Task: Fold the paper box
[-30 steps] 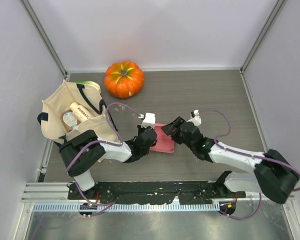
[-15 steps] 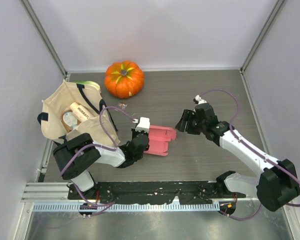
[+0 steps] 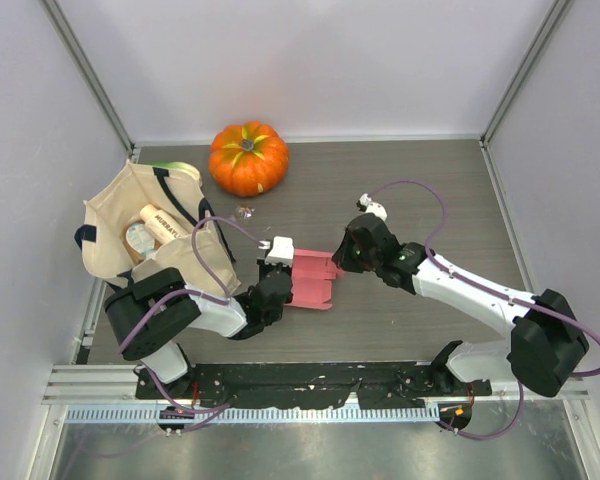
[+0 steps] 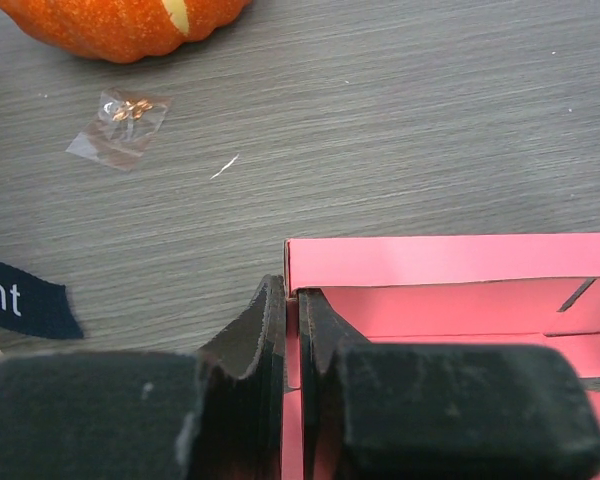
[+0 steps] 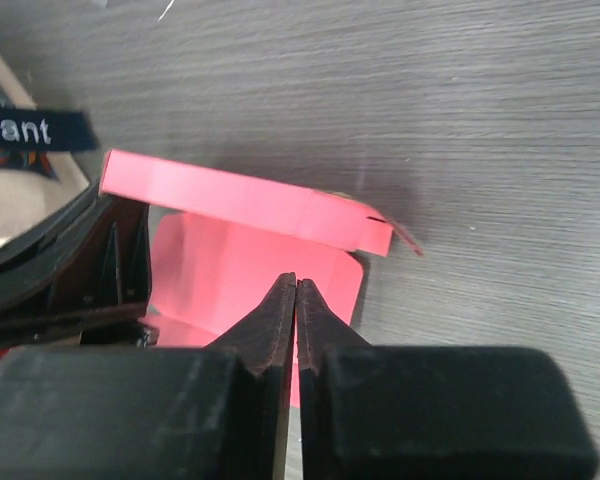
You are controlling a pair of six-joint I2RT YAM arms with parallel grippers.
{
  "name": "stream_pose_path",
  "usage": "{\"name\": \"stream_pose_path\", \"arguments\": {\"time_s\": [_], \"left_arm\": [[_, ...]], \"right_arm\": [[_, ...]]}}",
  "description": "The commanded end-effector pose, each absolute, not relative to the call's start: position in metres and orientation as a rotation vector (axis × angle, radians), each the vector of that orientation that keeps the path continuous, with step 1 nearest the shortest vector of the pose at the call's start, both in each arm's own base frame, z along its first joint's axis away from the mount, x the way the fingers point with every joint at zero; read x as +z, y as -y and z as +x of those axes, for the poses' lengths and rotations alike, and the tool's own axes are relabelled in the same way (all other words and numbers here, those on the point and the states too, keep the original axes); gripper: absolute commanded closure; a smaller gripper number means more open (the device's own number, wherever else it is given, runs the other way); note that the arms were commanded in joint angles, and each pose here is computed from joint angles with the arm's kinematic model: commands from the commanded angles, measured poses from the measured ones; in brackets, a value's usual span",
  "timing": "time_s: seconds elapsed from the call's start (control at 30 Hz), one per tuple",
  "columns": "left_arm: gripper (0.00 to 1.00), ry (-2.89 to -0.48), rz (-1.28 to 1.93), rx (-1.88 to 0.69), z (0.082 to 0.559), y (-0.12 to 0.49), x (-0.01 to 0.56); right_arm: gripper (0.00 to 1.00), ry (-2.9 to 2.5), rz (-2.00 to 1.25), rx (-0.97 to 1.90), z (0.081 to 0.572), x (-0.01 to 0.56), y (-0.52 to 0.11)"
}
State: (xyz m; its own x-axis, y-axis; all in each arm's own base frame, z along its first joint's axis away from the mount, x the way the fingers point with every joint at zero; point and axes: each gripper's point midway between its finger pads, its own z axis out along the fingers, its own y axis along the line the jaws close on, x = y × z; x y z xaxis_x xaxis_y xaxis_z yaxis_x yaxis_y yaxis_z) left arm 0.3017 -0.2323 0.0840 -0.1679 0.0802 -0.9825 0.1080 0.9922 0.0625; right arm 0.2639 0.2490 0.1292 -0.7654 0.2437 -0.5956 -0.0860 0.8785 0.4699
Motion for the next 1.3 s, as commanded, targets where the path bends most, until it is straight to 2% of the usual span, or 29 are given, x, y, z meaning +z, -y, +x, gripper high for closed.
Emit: {"name": "stream_pose_path", "arguments": {"time_s": [0.0, 0.07, 0.43, 0.77, 0.9, 1.07, 1.27], "left_arm": [[1.00, -1.680, 0.052, -0.035, 0.304, 0.225, 0.101], [1.00, -1.673, 0.049, -0.046, 0.304, 0.226, 0.103], [1.00, -1.666, 0.049, -0.053, 0.304, 0.227, 0.104], [1.00, -1.668, 0.043, -0.067, 0.303, 0.229, 0.101], [1.00, -1.667, 0.024, -0.059, 0.302, 0.226, 0.098], [1.00, -1.666, 0.003, -0.035, 0.302, 0.222, 0.095], [1.00, -1.663, 0.009, -0.024, 0.302, 0.224, 0.094]], "right_arm": [[0.95, -2.219, 0.247, 0.597, 0.290, 0.156, -0.240], [0.99, -2.219, 0.245, 0.575, 0.295, 0.156, -0.239], [0.99, -2.281, 0.259, 0.562, 0.300, 0.117, -0.248], [0.99, -2.221, 0.309, 0.844, 0.306, 0.107, -0.289], [0.99, -2.205, 0.316, 0.916, 0.303, 0.106, -0.285], [0.98, -2.291, 0.270, 0.587, 0.285, 0.086, -0.236], [0.94, -2.305, 0.234, 0.530, 0.267, 0.072, -0.227]]}}
